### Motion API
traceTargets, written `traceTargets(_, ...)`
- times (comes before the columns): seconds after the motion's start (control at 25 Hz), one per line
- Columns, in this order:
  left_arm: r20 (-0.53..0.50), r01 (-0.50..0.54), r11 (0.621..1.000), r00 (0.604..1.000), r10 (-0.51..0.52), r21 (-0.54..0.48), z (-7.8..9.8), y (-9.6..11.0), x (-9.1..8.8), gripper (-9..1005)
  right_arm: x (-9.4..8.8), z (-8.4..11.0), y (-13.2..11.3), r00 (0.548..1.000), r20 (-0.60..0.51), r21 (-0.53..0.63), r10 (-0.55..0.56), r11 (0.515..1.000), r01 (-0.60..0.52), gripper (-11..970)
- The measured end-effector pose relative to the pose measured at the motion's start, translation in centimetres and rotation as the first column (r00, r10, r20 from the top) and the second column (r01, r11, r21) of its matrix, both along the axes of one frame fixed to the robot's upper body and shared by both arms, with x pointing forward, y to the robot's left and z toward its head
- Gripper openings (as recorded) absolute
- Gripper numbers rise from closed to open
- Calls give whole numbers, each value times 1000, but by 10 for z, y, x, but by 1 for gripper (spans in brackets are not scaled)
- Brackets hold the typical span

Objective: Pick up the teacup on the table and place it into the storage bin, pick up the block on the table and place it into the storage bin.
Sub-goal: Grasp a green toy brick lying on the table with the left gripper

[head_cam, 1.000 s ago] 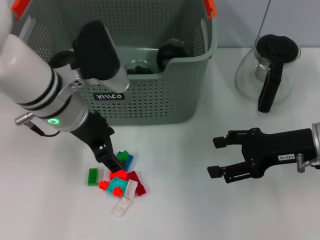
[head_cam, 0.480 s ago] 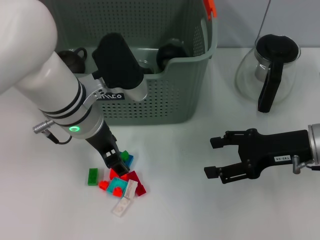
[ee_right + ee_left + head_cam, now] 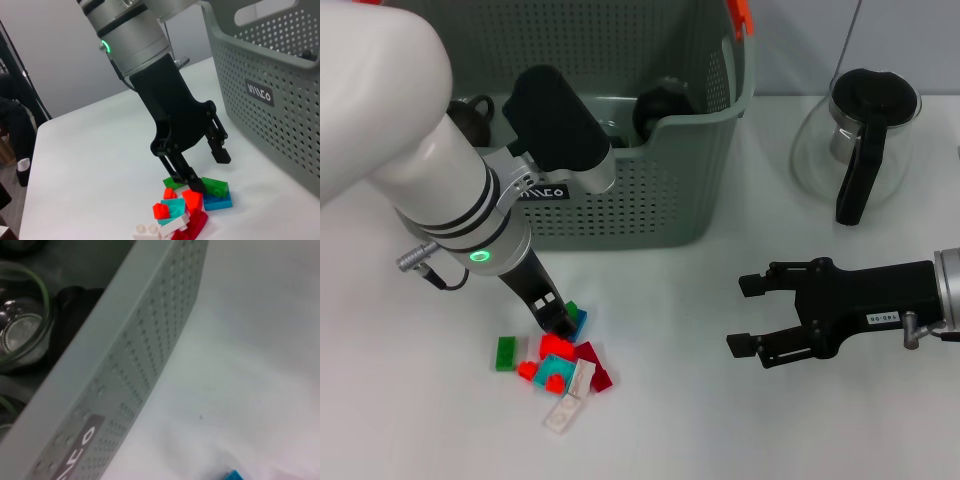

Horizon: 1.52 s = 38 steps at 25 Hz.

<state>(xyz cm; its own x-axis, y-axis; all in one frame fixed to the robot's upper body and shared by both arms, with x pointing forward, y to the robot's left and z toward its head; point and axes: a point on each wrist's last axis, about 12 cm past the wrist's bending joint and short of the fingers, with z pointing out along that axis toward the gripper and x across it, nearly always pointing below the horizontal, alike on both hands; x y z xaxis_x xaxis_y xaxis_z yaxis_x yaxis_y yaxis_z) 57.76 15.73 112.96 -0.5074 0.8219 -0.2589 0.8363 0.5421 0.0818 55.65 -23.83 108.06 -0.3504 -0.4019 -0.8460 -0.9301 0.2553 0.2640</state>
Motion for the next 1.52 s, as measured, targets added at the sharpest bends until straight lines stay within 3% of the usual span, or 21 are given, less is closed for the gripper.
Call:
traceTargets(0.16, -3, -18, 1000, 1000, 18, -1, -5, -1, 0, 626, 0, 0, 0, 1000, 2, -2, 1, 1000, -1, 930)
traceTargets(1.24, -25, -38, 999, 999, 38, 1, -12, -2, 1, 498, 1, -2, -1, 1000, 5, -17, -8, 1000, 8, 930)
traceTargets(1.52, -34, -18, 1000, 999, 19, 10, -12, -6, 1, 402, 2, -1, 0, 1000, 7, -16, -7, 1000, 7, 930)
